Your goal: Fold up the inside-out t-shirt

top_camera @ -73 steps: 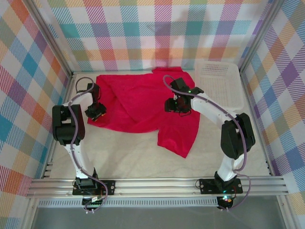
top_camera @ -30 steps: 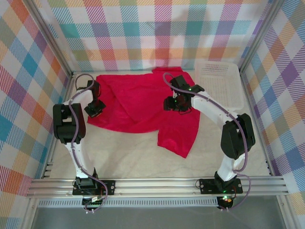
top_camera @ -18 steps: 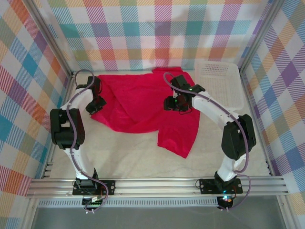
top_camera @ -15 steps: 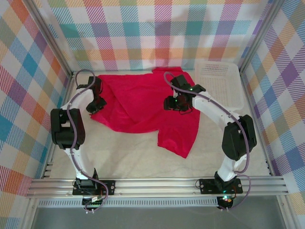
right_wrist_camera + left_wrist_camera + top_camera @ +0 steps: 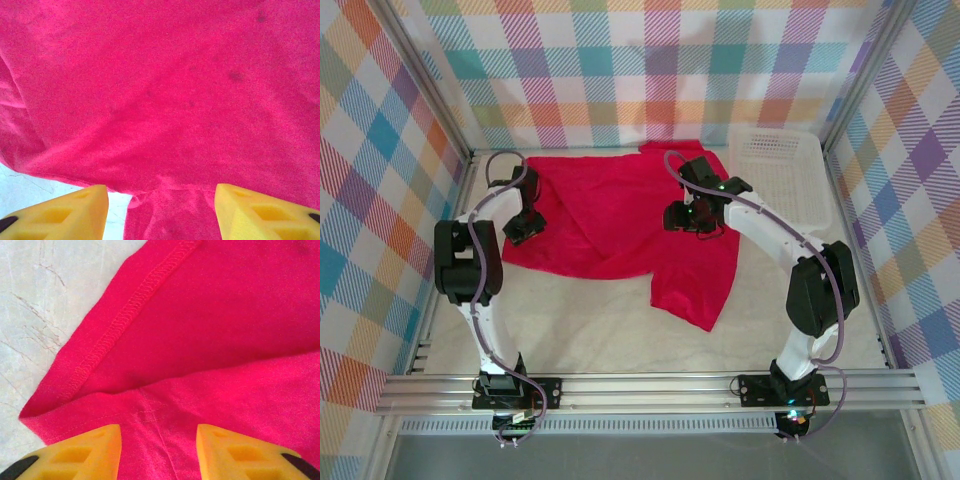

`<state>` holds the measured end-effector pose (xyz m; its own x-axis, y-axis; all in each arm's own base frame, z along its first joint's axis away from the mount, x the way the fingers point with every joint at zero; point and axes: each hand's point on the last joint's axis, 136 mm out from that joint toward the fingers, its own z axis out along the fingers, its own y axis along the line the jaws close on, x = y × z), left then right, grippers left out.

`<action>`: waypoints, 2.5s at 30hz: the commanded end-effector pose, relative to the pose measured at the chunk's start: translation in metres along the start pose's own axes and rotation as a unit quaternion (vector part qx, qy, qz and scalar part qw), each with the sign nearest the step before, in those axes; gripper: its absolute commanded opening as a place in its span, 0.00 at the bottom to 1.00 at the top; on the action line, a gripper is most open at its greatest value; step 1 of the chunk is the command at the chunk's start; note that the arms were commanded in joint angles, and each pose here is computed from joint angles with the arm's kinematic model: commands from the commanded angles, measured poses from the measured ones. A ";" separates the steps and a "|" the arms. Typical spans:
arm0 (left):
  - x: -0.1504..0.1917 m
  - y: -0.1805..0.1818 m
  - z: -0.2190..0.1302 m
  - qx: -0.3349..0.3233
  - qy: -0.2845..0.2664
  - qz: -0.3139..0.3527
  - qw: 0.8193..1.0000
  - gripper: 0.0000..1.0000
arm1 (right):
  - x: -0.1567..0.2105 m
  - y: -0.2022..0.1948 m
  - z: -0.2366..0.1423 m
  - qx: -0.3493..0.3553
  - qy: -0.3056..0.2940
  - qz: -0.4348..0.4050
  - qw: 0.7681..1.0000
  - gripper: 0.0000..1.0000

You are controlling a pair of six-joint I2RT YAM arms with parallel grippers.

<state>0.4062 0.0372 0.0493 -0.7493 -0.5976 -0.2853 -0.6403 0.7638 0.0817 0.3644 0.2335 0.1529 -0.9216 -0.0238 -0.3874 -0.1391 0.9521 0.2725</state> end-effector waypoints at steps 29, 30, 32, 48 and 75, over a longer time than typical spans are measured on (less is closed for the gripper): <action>-0.007 0.005 0.021 -0.044 0.004 0.015 0.999 0.06 | -0.006 0.009 -0.018 -0.012 -0.010 -0.015 1.000 0.58; -0.007 0.006 0.022 -0.044 0.006 0.016 0.999 0.03 | -0.006 0.008 -0.019 -0.011 -0.011 -0.015 1.000 0.58; -0.007 0.005 0.021 -0.043 0.005 0.016 0.999 0.00 | -0.006 0.008 -0.019 -0.010 -0.012 -0.016 1.000 0.58; -0.021 -0.014 -0.015 0.161 0.032 -0.080 0.983 0.79 | -0.005 0.010 -0.018 -0.017 -0.009 -0.017 1.000 0.58; 0.009 0.005 0.009 0.055 0.038 -0.068 0.995 0.38 | -0.007 0.016 -0.019 -0.031 -0.008 -0.017 0.999 0.58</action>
<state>0.4006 0.0342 0.0454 -0.6827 -0.7005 -0.2082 -0.6968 0.7098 -0.1031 0.3655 0.2399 0.1638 -0.9171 -0.0378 -0.3970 -0.1671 0.9404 0.2963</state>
